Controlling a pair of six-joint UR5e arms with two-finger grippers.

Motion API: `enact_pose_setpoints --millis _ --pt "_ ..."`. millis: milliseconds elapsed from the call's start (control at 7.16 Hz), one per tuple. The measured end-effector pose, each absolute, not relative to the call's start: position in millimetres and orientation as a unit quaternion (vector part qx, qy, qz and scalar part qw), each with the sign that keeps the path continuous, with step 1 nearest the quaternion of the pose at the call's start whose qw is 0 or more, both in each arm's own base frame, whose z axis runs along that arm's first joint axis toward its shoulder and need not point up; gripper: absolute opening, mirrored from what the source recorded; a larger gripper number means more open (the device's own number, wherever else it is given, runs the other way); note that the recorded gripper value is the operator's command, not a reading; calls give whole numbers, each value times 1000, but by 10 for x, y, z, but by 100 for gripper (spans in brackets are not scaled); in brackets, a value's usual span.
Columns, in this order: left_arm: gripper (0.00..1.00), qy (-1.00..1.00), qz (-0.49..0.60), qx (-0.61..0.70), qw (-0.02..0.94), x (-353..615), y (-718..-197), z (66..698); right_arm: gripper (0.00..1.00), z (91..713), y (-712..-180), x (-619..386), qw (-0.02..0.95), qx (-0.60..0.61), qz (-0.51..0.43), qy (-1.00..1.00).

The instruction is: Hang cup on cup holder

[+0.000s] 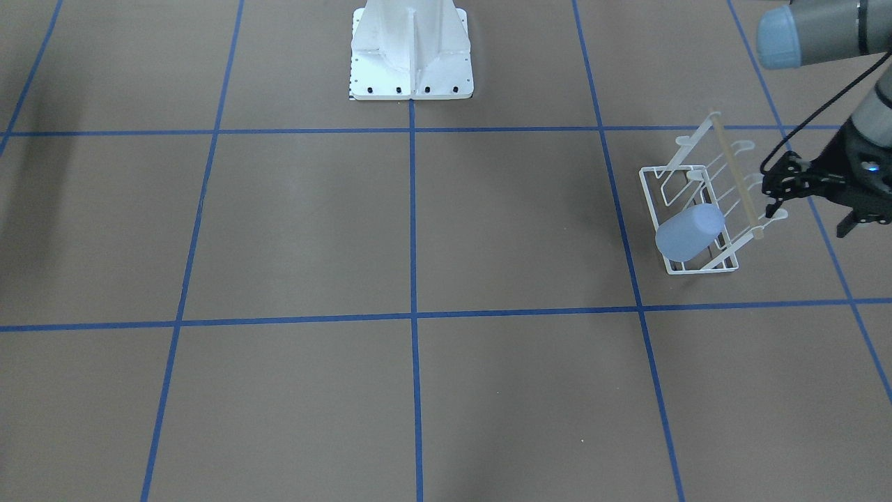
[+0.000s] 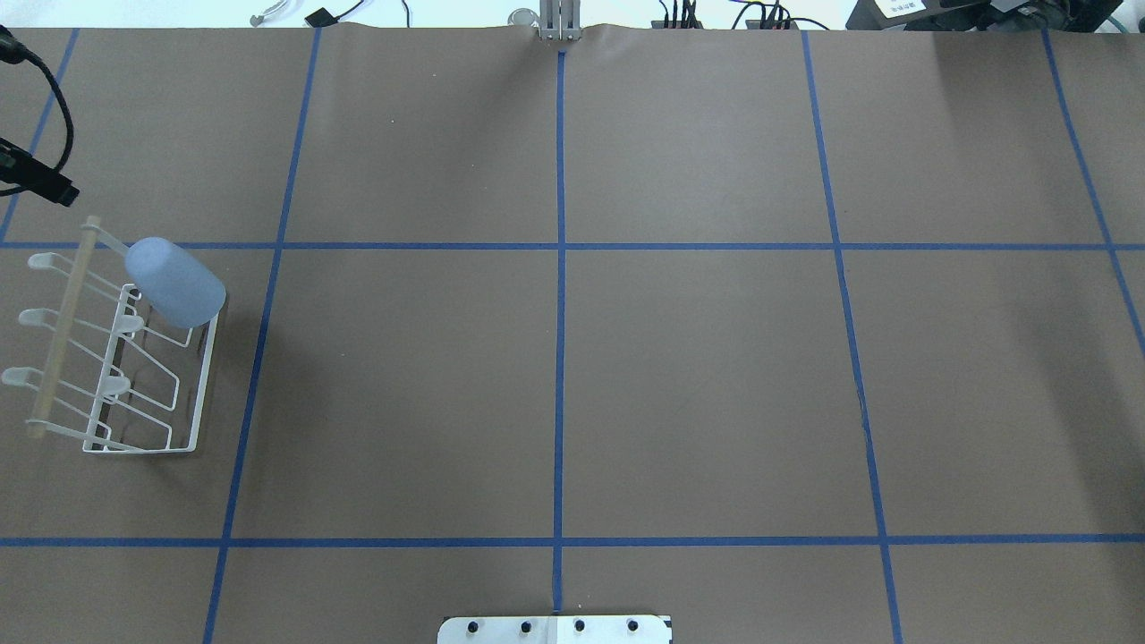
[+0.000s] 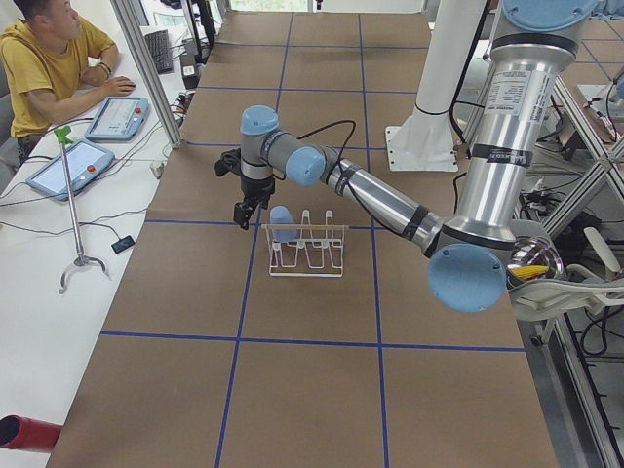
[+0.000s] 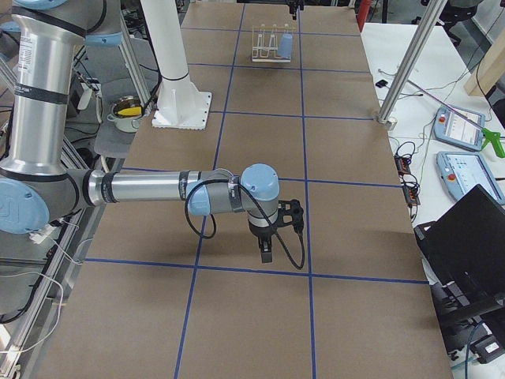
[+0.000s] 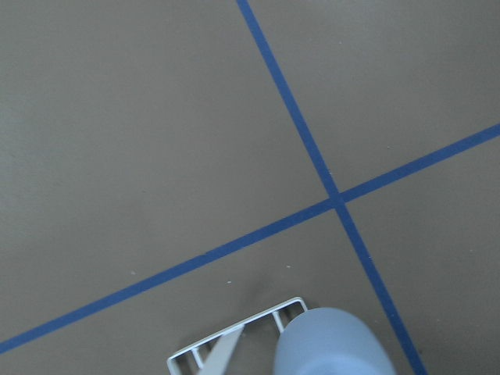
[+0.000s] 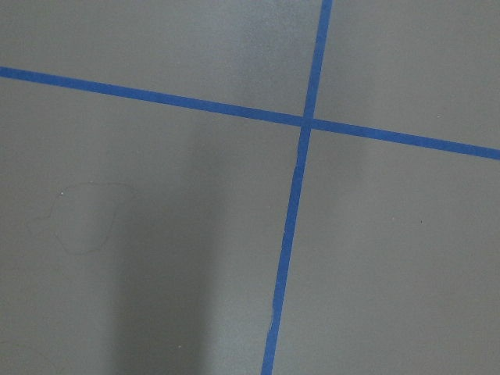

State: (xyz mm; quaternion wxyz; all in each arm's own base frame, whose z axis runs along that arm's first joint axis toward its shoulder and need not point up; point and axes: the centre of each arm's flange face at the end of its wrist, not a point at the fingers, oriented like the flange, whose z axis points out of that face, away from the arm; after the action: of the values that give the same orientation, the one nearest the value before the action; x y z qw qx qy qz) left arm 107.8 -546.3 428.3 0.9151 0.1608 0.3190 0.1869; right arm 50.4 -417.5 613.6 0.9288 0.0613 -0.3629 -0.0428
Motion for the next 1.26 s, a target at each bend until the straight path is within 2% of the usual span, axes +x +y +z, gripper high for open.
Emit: enact_pose_setpoints --millis 419,838,1257 --pt "98 342 197 140 908 -197 -5713 5251 100 6138 -4169 618 930 55 -25 -362" --pt "98 360 137 70 920 -762 -5380 5837 100 6143 -4164 650 931 52 -19 -360" --pt "98 361 94 59 926 -1092 -4934 5999 100 6144 -4158 654 932 52 -19 -359"
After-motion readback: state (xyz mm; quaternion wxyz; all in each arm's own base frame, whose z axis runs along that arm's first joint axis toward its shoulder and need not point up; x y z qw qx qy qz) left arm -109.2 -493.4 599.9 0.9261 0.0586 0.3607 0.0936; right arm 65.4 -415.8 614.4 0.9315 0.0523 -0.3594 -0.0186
